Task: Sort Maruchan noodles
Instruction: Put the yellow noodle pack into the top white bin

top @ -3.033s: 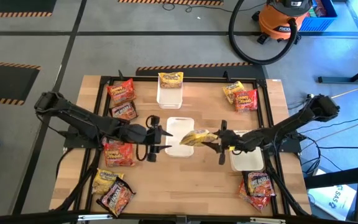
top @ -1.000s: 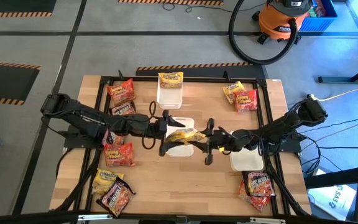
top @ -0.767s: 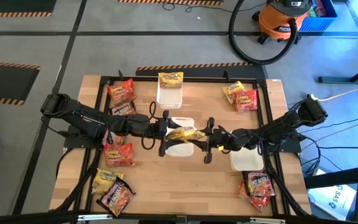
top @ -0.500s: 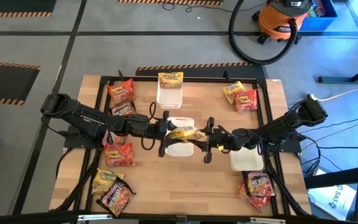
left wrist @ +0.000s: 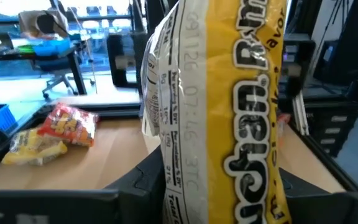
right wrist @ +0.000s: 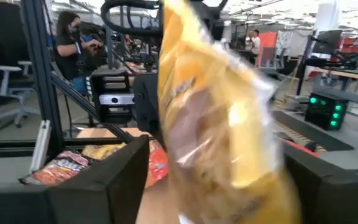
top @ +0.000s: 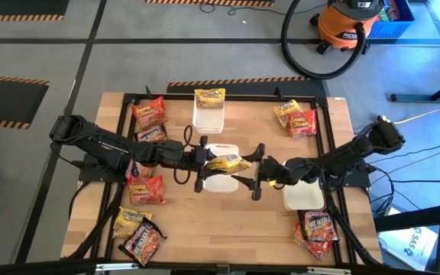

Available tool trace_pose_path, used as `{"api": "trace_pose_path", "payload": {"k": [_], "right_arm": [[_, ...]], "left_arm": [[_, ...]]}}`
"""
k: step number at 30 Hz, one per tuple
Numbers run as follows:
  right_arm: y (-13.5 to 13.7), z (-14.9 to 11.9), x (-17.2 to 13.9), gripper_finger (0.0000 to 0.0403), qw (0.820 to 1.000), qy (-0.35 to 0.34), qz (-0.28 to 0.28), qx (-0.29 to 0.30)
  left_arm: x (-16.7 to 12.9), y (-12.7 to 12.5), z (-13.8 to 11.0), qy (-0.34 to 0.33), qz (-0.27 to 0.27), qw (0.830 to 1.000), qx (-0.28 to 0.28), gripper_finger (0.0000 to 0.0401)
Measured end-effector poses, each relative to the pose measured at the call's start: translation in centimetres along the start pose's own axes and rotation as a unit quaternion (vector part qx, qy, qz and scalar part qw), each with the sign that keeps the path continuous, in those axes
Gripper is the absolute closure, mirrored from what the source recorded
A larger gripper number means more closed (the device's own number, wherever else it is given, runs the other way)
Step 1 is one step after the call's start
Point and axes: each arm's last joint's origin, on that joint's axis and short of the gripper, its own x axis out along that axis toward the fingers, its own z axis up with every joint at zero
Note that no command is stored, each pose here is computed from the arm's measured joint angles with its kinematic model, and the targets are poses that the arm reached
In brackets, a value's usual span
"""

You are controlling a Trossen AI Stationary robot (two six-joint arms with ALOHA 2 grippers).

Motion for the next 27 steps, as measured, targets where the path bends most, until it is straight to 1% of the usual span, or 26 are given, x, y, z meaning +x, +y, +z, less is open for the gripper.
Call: {"api": "trace_pose_path", "payload": {"k": [5, 7, 11, 15, 17, 19, 23, 27], "right_arm": [[-0.9, 1.5, -1.4, 0.0113, 0.999, 0.034, -0.027, -0.021], [-1.3, 1.9, -2.0, 0.0112, 0.997, 0.049, -0.043, -0.029], [-1.9, 2.4, -2.9, 0.0112, 0.994, 0.078, -0.059, -0.048], [-2.7, 2.8, -3.4, 0.0111, 0.988, 0.089, -0.102, -0.072], [-3.2, 2.8, -3.4, 0.0111, 0.982, 0.097, -0.128, -0.094], [-3.9, 2.7, -3.3, 0.0111, 0.976, 0.104, -0.152, -0.113], [-6.2, 2.4, -2.7, 0.0111, 0.966, 0.121, -0.186, -0.131], [-9.3, 2.0, -2.2, 0.0111, 0.958, 0.142, -0.21, -0.131]], "left_arm": [[-1.0, 0.7, 0.4, 0.022, 0.036, 0.999, 0.011, 0.0269], [-1.4, 1.4, 0.7, 0.026, 0.046, 0.999, 0.01, 0.0269], [-2.0, 3.4, 0.6, 0.053, 0.076, 0.996, 0.01, 0.0269], [-2.4, 6.3, 0.8, 0.085, 0.102, 0.991, 0.006, 0.0269], [-2.5, 7.9, 1.3, 0.108, 0.111, 0.988, 0.001, 0.0269], [-2.4, 9.5, 2.1, 0.128, 0.119, 0.985, 0.008, 0.0269], [-2.5, 13.0, 3.8, 0.179, 0.144, 0.973, 0.021, 0.0269], [-2.2, 16.8, 5.1, 0.231, 0.169, 0.958, 0.037, 0.0269]]}}
